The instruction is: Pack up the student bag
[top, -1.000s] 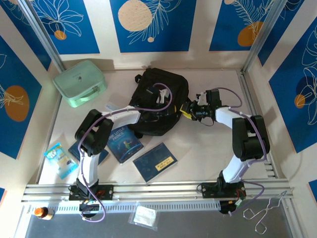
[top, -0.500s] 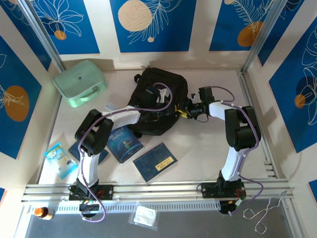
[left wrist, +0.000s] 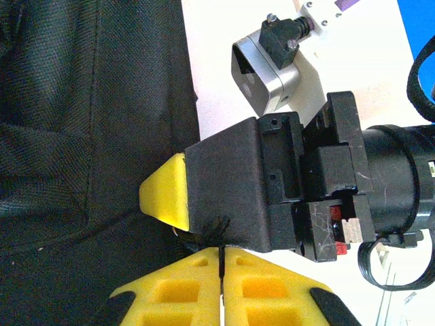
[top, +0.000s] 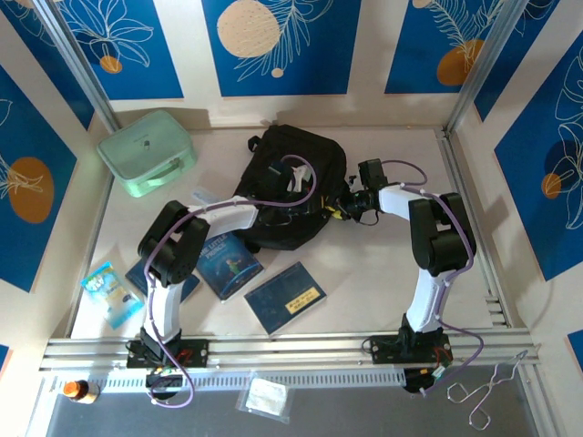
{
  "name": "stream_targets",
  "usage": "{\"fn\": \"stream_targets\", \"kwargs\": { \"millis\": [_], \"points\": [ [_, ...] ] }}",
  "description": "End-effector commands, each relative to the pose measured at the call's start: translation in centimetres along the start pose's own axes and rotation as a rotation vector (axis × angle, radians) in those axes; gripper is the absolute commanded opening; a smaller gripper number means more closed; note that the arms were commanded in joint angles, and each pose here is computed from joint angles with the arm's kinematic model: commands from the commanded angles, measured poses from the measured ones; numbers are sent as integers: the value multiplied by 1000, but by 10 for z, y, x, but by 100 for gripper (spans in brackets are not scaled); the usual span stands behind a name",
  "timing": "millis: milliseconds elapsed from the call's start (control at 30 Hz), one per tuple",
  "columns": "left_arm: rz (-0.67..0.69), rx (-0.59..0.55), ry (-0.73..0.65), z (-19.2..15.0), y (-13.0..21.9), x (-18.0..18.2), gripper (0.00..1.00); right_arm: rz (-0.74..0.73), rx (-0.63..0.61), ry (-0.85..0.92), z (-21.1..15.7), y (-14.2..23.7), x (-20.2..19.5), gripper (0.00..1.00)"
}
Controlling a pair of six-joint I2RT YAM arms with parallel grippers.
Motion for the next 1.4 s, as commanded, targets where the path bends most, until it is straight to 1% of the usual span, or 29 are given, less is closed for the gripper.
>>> {"fn": "stream_targets", "kwargs": {
  "millis": [0,67,167,267,400,500,633,733,833,900,1000,1133,1367],
  "points": [
    [-18,-11,-38,2,-4,-1,3,-22,9,-40,-5,4,-8,24],
    [-17,-13,-39,2,-4,-1,0,23,-18,-15,-1,13,-1,26],
    [-25,-11,-45,2,-4,-2,0,107,-48,27,4,31,8,32],
    [-37,-9,-61,2,-3,-5,0,174,-57,105,4,47,18,38],
    [-53,-4,-98,0,0,-8,0,192,-103,305,-1,69,28,39],
    [-70,0,-140,-1,6,-11,0,187,-120,454,-6,77,35,38],
    [-79,4,-197,-3,23,-11,0,163,-109,559,-16,78,41,39],
    [-69,9,-216,-2,37,-4,0,153,-109,643,-23,76,47,39],
    [-67,16,-225,-1,45,1,0,188,-108,748,-27,75,58,40],
    [-58,10,-226,2,48,3,0,201,-105,813,-27,73,63,40],
    [-61,-14,-221,9,52,4,0,232,-67,875,-25,68,67,40],
    [-80,-20,-214,16,52,4,0,202,-10,938,-24,54,67,41],
    [-95,-22,-206,19,52,3,0,147,-64,1073,-9,45,66,40]
  ]
}}
Point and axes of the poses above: each hand's point on the last joint's axis, 136 mm out from that joint toward the fingers, its own y axis back along the fingers, its own x axis along the line the jaws close on, z = x × y, the point moved 5 cm from there along y, back along the fingers, and after that the axes turned 10 degrees about y, right-handed, at the moved point
